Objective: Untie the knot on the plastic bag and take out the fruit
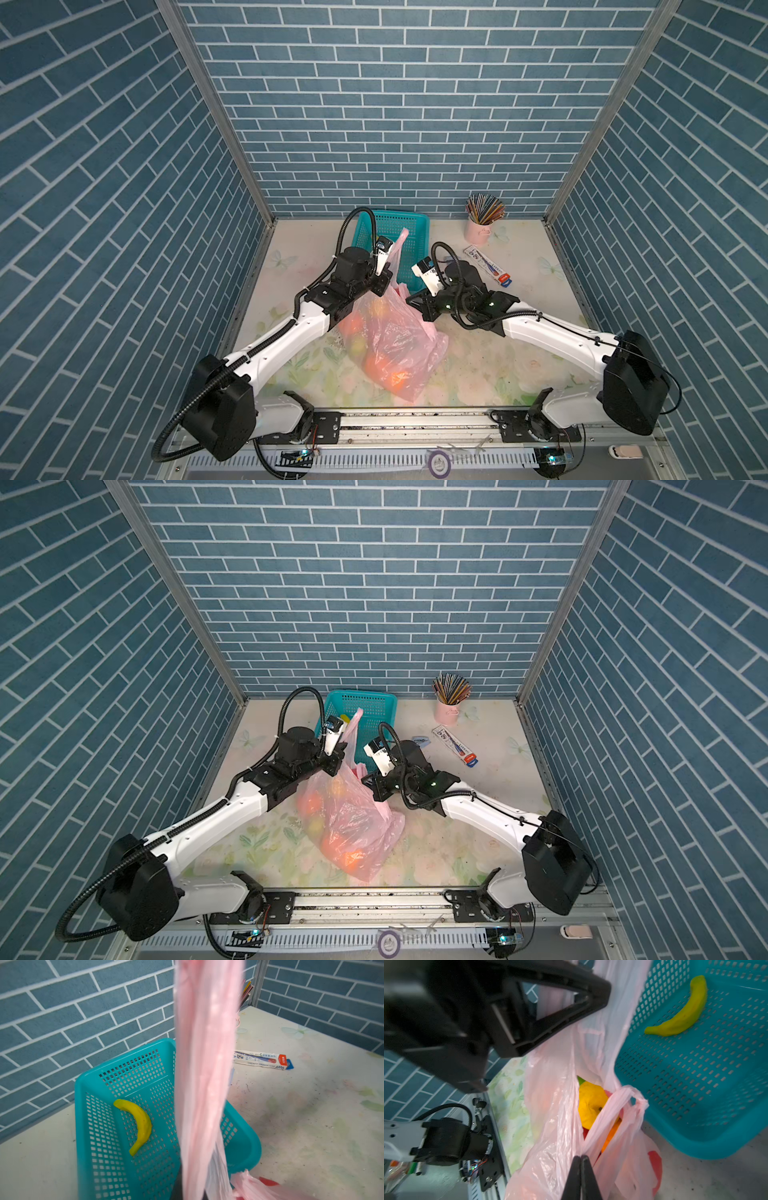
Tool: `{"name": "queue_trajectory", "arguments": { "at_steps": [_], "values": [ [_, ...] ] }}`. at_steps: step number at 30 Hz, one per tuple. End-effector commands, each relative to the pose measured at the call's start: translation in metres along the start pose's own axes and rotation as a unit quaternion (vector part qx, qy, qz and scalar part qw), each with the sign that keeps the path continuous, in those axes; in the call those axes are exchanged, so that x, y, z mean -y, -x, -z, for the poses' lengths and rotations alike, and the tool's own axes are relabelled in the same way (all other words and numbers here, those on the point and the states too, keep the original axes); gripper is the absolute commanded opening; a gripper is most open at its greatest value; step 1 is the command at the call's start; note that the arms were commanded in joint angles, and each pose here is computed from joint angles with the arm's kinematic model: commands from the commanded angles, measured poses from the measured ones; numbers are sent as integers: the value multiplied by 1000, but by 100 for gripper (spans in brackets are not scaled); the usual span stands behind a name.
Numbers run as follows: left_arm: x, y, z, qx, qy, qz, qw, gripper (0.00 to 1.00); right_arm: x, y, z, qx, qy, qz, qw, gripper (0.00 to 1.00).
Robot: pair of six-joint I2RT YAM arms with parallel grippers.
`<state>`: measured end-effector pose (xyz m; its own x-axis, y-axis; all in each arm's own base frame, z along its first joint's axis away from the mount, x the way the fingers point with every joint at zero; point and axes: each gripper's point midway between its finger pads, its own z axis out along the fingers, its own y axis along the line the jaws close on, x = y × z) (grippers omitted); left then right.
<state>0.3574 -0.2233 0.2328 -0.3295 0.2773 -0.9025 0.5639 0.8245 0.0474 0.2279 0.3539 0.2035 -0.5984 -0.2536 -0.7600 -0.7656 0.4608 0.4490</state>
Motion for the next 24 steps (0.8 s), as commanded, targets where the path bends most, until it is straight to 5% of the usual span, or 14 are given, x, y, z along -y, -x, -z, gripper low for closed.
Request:
{"name": "queue_trajectory", "arguments": {
  "at_steps": [1,7,15,19,24],
  "values": [
    [-16,24,1,27,23,48,998,1,-41,-5,17,2,86,-5,996,3],
    [-30,47,4,60,26,85,994,0,-88,-52,27,-69,162,32,984,7],
    [-35,56,13,78,26,94,992,4,-90,-98,17,-151,198,-9,969,7],
    [-37,52,23,81,37,96,991,26,-90,-89,17,-152,186,4,971,19],
    [-31,48,39,88,26,120,989,61,-86,-43,24,-80,137,42,986,41]
  ]
}}
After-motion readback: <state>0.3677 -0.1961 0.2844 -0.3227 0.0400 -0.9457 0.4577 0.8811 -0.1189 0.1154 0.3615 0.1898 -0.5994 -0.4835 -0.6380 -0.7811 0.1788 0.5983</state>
